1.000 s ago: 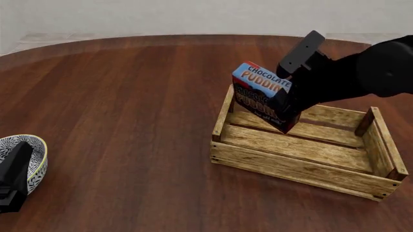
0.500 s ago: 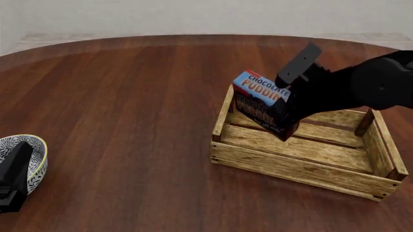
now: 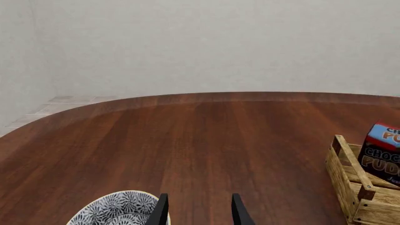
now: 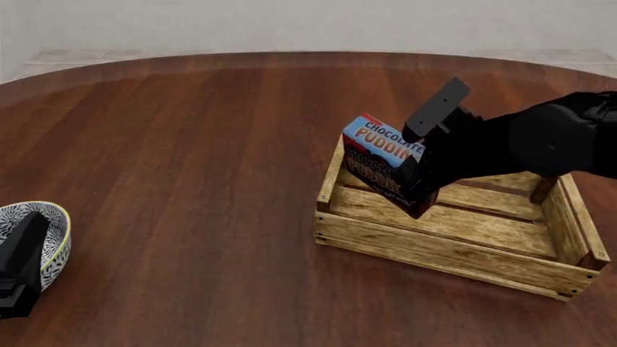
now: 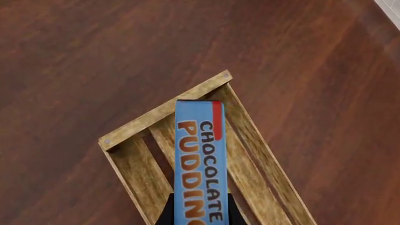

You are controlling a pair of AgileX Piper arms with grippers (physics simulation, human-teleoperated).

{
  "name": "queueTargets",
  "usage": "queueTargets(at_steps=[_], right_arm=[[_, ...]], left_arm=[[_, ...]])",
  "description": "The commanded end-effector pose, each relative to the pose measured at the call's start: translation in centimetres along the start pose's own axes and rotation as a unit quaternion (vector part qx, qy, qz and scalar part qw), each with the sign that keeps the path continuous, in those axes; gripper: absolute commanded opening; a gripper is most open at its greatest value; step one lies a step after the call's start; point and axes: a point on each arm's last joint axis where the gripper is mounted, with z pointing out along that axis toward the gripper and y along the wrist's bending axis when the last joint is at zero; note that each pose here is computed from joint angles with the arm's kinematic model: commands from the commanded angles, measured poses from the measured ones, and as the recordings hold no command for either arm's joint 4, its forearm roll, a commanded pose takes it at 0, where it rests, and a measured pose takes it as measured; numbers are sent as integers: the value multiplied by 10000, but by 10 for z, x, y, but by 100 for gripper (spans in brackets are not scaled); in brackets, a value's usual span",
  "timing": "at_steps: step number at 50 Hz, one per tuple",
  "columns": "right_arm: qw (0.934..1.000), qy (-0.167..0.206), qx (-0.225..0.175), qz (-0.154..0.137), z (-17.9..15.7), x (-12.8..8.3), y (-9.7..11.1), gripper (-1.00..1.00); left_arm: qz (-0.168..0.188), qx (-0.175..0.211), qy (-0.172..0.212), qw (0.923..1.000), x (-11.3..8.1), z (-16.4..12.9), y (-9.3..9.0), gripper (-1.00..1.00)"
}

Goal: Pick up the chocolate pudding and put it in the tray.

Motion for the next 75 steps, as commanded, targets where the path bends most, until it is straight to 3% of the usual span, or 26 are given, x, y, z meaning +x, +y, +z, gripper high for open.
queueTargets(at_steps=[1,75], right_arm=[[9999,9,-4,116,8,4,2,-100],[9997,118,-30,235,23,21,8,-100]], left_arm=[[-1,0,0,10000,0,0,0,100],[0,0,0,10000,0,0,0,100]])
